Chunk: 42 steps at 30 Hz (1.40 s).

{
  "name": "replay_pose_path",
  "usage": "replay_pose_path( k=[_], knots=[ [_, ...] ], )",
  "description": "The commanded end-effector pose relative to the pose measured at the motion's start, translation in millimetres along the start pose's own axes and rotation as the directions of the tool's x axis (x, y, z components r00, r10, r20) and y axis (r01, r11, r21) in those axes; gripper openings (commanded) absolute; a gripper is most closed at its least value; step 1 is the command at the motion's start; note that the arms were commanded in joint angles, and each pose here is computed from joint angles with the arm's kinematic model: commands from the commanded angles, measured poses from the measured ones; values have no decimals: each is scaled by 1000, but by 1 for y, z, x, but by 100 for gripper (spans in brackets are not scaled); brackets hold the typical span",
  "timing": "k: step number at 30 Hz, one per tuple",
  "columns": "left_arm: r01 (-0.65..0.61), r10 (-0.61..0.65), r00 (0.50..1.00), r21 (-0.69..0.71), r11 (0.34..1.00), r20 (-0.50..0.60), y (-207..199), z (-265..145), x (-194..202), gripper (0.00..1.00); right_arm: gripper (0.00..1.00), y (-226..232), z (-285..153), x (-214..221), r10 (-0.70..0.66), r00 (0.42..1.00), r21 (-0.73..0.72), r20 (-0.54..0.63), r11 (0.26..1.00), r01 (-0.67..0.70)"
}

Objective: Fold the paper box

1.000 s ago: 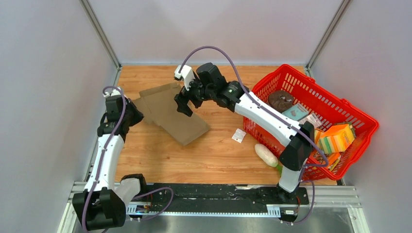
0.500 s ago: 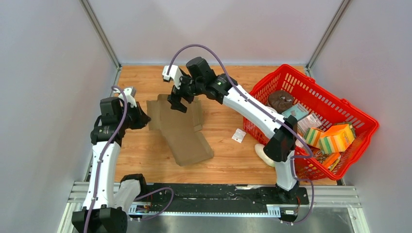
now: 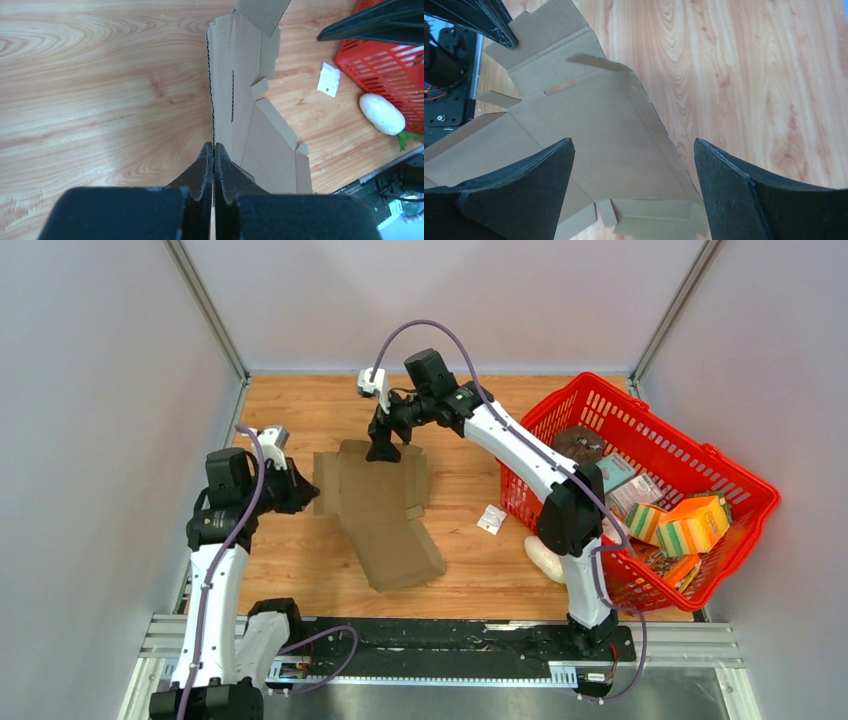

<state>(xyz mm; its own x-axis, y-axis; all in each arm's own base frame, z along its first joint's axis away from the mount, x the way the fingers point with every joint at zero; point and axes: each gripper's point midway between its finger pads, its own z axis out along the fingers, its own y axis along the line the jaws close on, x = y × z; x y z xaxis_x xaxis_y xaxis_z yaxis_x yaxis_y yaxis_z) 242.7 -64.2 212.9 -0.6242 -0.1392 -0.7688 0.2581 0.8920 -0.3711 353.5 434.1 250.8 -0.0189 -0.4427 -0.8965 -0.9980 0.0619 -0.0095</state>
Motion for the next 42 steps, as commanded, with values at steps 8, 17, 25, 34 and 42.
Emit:
replay_pose_path(
  k=[8, 17, 25, 34, 42],
  knots=[
    [-105, 98, 993, 94, 990, 70, -25, -8, -4, 0, 90, 25, 31, -8, -38, 995, -167, 97, 984, 54],
    [-135, 122, 986, 108, 985, 116, -31, -14, -5, 0, 68, 21, 42, 3, -41, 996, -156, 75, 986, 52],
    [-110, 109, 989, 5, 994, 103, -14, -14, -4, 0, 32, 31, 18, -7, -70, 992, -141, 108, 986, 85],
    [-92, 97, 989, -54, 994, 110, -4, -14, -9, 2, 0, 26, 1, -10, -49, 994, -115, 95, 992, 60],
    [-23, 66, 976, -205, 979, 206, 8, -33, -36, 36, 0, 5, -19, -9, 74, 995, 5, 64, 997, -75]
  ],
)
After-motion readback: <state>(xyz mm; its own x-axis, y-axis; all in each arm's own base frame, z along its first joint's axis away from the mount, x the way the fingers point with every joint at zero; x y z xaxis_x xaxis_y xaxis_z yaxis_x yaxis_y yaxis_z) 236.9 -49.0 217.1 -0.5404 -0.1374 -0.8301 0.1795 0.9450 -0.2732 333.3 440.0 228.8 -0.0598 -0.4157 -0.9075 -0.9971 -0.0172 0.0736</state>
